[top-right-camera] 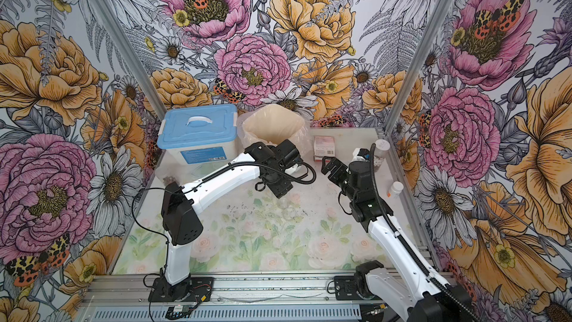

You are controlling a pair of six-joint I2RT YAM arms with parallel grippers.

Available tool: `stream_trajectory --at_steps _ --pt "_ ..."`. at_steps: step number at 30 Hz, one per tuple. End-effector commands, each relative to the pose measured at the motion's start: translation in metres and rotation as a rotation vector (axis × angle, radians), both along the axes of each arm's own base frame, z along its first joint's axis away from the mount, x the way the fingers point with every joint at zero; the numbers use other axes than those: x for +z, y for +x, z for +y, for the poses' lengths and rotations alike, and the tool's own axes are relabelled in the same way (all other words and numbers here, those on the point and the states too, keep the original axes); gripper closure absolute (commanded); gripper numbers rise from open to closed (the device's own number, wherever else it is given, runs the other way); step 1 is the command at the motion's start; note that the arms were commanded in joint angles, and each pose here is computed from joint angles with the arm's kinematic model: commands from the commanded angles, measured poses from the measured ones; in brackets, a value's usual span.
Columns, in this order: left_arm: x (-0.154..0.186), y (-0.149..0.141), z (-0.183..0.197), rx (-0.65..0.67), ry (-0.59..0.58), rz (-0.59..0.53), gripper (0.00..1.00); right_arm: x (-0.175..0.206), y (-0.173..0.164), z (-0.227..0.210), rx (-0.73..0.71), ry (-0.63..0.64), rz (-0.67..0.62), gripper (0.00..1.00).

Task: Empty the moldy dried flower tea in the jars
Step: Place the jar at the center of the board.

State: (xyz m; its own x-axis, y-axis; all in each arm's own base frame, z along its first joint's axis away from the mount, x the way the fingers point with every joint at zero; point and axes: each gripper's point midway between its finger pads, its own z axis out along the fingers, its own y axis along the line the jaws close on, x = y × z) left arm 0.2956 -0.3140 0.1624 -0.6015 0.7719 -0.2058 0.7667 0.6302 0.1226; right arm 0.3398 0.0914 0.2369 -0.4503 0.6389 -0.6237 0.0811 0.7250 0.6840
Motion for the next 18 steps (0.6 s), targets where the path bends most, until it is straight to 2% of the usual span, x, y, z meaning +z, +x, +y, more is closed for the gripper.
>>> stream_trajectory --at_steps 1,5,11,13,18 --pt "0.006 0.000 0.000 0.013 -0.027 0.008 0.26 0.003 -0.002 0.000 0.013 -0.006 -0.014 0.01" --pt "0.024 -0.001 0.001 0.030 -0.068 -0.023 0.21 0.003 -0.002 0.000 0.013 -0.012 -0.014 0.01" --pt "0.079 -0.008 0.004 0.070 -0.193 -0.108 0.16 0.003 -0.002 -0.001 0.015 -0.025 -0.018 0.01" --pt "0.105 -0.015 0.009 0.081 -0.248 -0.157 0.15 0.005 -0.002 -0.001 0.015 -0.028 -0.023 0.01" --pt "0.142 -0.016 0.028 0.166 -0.362 -0.292 0.11 0.009 -0.003 0.000 0.029 -0.042 -0.037 0.01"
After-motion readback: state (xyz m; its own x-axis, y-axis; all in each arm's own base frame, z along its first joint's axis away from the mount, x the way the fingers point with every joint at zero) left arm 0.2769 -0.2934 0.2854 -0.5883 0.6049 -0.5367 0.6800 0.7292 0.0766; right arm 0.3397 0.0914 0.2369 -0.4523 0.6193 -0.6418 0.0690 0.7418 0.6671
